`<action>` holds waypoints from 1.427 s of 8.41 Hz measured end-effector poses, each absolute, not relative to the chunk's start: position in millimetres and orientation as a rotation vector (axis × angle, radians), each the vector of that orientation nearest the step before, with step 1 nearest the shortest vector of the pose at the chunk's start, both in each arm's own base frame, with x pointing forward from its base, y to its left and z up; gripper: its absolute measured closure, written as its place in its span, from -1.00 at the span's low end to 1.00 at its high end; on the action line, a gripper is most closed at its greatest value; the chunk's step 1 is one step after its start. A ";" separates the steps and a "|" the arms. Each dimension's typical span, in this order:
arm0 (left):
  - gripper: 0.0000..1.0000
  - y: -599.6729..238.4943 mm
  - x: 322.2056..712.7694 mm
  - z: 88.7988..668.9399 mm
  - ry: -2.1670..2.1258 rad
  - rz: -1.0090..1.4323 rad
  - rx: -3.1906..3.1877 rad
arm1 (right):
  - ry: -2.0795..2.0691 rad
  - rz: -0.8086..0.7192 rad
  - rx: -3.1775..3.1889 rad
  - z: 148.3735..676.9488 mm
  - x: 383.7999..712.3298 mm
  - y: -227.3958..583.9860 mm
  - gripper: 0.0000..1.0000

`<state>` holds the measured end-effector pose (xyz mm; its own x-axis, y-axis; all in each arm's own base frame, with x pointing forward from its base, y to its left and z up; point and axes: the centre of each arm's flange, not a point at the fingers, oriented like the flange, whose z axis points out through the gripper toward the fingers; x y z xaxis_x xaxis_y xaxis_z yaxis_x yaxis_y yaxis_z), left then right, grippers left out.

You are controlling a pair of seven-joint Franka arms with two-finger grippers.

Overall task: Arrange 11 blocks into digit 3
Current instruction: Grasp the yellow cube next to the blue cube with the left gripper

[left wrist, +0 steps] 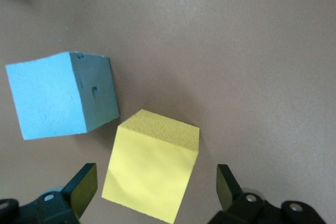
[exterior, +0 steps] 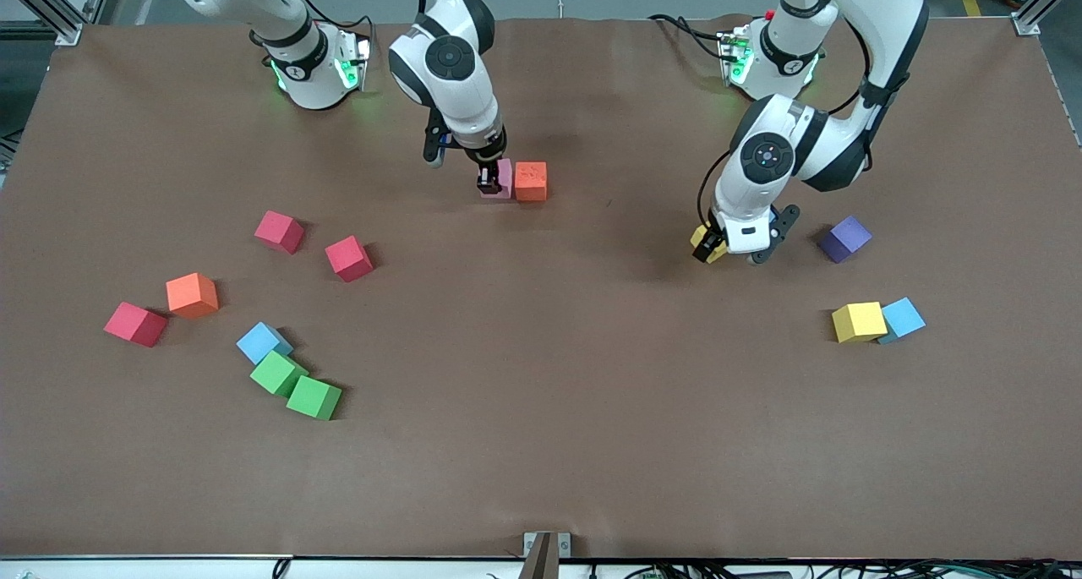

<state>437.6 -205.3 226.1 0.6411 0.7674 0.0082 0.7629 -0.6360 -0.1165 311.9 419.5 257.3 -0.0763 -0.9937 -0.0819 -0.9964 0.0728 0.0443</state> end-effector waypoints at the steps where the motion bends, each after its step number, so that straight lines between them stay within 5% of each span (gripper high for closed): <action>1: -1.00 -200.9 438.3 227.9 -1.282 0.045 -2.768 | 2.279 0.136 -2.124 254.3 308.7 419.8 -0.12; 12: -0.96 -186.3 418.8 205.0 -1.168 -0.013 -2.913 | 2.289 0.119 -2.108 225.3 301.1 424.9 -0.12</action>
